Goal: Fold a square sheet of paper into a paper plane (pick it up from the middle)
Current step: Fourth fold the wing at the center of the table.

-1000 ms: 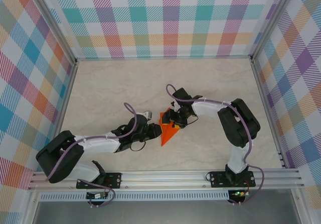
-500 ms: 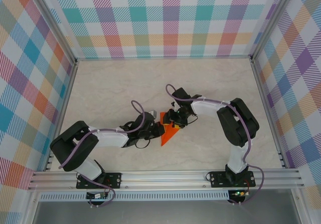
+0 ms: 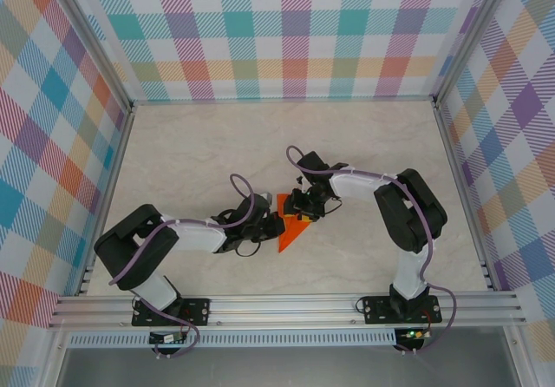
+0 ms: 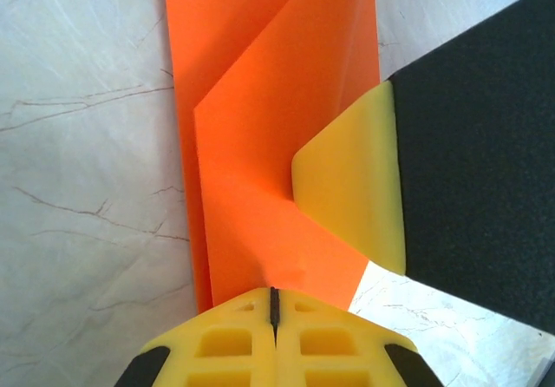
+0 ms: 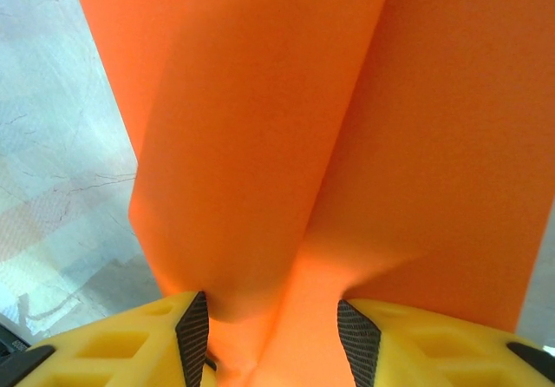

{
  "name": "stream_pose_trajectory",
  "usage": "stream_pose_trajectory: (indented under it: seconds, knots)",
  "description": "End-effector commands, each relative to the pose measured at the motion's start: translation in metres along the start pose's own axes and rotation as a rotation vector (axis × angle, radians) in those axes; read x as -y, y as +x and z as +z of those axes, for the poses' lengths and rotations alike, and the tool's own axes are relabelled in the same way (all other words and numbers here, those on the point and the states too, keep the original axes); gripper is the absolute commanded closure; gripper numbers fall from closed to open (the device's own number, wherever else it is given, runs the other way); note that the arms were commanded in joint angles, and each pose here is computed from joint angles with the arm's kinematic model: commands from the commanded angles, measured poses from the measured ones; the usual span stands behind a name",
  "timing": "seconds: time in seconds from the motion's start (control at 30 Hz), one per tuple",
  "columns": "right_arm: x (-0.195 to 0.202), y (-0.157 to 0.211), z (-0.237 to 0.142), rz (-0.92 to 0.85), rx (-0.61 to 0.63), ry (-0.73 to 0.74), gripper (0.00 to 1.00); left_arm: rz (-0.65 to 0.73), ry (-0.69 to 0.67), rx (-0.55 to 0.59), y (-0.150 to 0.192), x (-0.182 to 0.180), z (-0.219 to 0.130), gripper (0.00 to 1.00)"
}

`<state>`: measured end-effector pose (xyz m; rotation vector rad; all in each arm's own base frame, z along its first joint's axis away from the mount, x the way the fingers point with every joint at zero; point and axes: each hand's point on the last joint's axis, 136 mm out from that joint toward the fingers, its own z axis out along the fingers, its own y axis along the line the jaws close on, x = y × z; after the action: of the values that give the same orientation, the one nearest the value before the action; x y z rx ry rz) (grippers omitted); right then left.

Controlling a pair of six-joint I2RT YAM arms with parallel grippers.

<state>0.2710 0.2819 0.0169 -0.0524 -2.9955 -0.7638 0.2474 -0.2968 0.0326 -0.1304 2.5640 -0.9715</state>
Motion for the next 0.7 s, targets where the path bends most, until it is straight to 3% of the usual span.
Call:
stream_pose_trajectory:
  seconds: [0.0,0.67]
  knots:
    - [0.08,0.024,0.033,0.079,-0.074,0.289,0.51,-0.001,-0.018,0.007,-0.005,-0.003,0.003,0.99]
    - [0.104,0.027,0.042,0.066,-0.097,0.424,0.55,-0.014,0.003,0.028,-0.013,0.004,-0.002,0.96]
